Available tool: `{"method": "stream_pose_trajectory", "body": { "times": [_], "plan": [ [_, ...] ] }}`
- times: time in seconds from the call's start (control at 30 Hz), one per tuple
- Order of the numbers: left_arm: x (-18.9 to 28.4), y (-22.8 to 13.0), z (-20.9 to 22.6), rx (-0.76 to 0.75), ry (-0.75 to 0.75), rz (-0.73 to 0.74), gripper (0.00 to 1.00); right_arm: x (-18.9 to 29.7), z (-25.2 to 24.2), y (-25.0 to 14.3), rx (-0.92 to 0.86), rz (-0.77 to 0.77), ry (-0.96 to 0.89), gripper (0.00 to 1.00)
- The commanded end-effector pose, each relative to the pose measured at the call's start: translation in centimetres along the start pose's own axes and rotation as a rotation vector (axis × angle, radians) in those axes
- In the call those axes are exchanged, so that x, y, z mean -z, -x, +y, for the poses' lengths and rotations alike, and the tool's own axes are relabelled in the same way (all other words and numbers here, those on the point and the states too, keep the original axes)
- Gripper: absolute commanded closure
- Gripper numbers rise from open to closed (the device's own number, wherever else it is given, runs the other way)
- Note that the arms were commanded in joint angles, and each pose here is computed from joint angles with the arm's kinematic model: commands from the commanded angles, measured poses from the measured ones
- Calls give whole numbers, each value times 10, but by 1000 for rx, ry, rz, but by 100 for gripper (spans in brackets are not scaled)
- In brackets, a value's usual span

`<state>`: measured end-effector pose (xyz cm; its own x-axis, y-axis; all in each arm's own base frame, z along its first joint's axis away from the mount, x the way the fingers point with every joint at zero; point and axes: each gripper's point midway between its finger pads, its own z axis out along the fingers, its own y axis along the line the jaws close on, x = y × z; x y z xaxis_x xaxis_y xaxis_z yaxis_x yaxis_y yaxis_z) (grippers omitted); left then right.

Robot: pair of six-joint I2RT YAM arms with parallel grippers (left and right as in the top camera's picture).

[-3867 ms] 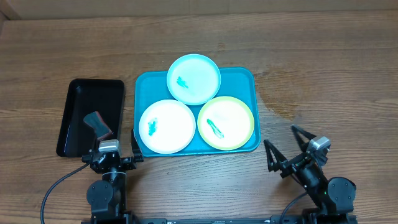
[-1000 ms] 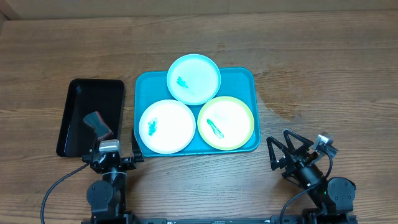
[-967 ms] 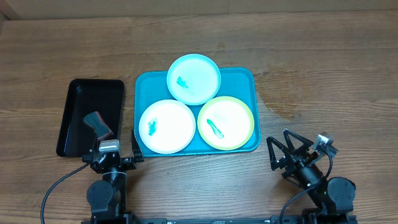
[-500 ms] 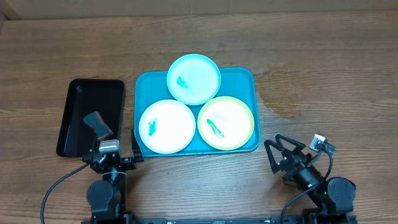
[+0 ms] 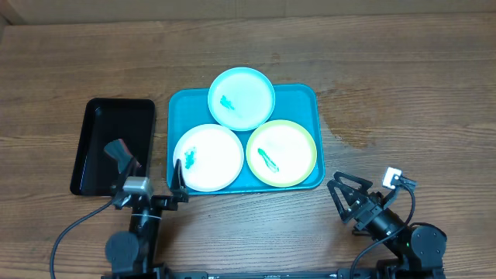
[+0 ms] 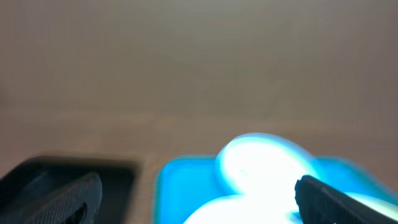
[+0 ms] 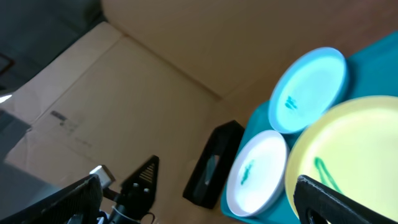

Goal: Clean dirty plates on tray and stack at the side
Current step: 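Reach the left gripper to the sponge on the black tray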

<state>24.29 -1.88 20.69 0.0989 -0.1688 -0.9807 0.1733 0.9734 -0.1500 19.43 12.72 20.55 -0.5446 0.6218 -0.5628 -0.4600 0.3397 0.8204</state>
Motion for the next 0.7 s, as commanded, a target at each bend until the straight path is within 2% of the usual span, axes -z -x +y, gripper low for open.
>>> {"method": "stream_pose_trajectory", "body": {
  "times": [0.0,0.13,0.23,0.37,0.47,0.53,0.57,0.67],
  "plan": [
    [9,29,-50,127,-290,-82,0,0,14,3,69,-12,63,0],
    [32,108,-62,30,-319,-387,0,2,26,7,99,-18,87,0],
    [38,150,-64,8,-275,-432,0,2,35,11,155,-22,98,0],
    [21,182,-62,-6,-187,-243,0,4,51,26,253,-64,74,1],
    [3,201,-68,11,-208,-121,0,5,64,42,302,-84,21,0],
    [-8,190,-71,46,-233,-10,1,4,75,49,332,-77,10,0],
    [-14,172,-66,77,-213,83,1,3,81,53,343,-68,-2,0],
    [-32,158,-67,96,-251,155,0,0,92,62,370,-19,-60,0]
  ]
}}
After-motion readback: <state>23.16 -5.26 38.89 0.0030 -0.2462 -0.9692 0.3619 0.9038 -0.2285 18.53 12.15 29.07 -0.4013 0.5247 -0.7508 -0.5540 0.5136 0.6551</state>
